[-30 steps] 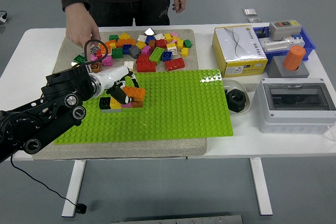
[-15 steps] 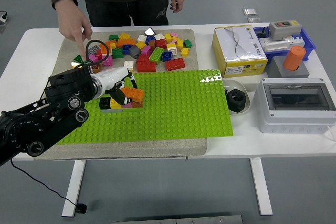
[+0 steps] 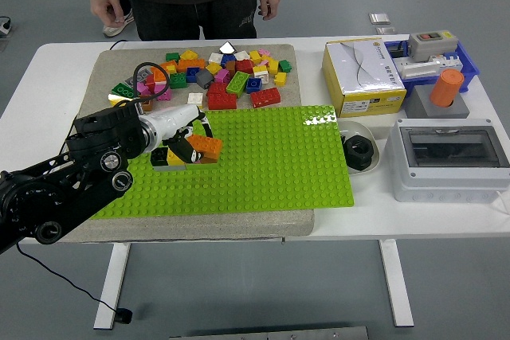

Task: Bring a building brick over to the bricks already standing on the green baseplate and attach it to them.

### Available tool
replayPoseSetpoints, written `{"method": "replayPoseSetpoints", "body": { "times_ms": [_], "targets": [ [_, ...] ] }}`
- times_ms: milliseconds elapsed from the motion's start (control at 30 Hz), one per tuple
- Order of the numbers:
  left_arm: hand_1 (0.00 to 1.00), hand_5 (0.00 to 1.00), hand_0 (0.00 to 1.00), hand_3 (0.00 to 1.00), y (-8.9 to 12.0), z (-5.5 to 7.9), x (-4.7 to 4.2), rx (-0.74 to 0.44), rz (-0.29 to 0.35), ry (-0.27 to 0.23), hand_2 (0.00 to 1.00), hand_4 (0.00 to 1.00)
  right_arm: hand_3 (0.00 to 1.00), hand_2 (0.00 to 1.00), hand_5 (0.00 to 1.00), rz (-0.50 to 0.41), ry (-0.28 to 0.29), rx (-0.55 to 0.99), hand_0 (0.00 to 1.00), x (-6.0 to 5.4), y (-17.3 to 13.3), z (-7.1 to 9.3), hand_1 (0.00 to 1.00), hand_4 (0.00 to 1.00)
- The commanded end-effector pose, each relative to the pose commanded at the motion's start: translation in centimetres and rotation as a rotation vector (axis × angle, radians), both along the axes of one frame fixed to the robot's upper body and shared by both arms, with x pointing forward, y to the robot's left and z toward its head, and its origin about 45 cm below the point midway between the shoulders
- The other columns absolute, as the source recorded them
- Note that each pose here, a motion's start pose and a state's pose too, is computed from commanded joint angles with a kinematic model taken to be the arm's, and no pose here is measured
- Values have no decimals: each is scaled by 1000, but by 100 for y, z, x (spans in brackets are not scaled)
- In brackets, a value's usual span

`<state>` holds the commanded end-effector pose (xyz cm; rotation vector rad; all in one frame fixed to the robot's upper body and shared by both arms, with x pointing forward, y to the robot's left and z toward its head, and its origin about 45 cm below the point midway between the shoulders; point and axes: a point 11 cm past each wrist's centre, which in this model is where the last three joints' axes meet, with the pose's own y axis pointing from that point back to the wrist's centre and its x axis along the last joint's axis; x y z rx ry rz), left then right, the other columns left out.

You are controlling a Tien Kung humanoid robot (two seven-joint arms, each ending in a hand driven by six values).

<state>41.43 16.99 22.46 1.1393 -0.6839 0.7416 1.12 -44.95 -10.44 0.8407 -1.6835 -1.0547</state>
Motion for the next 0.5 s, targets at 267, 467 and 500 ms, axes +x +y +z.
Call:
{"method": "replayPoseSetpoints", "body": {
  "times_ms": [267, 467, 500],
  "targets": [
    [2, 2, 90, 400, 523, 20, 76, 54, 107, -23, 4, 538, 716, 587, 940, -3, -1, -1, 635, 1, -6, 3, 432, 737],
    [2, 2, 90, 400, 1033, 3, 99, 110, 205, -20, 4, 537, 716, 586, 941, -5, -3, -1, 635, 7, -4, 2, 432, 738],
    [2, 2, 90, 400, 1084, 1, 99, 115, 216, -20, 6, 537, 716, 587, 943, -5, -4, -1, 635, 8, -5, 2, 433, 738]
  ]
}}
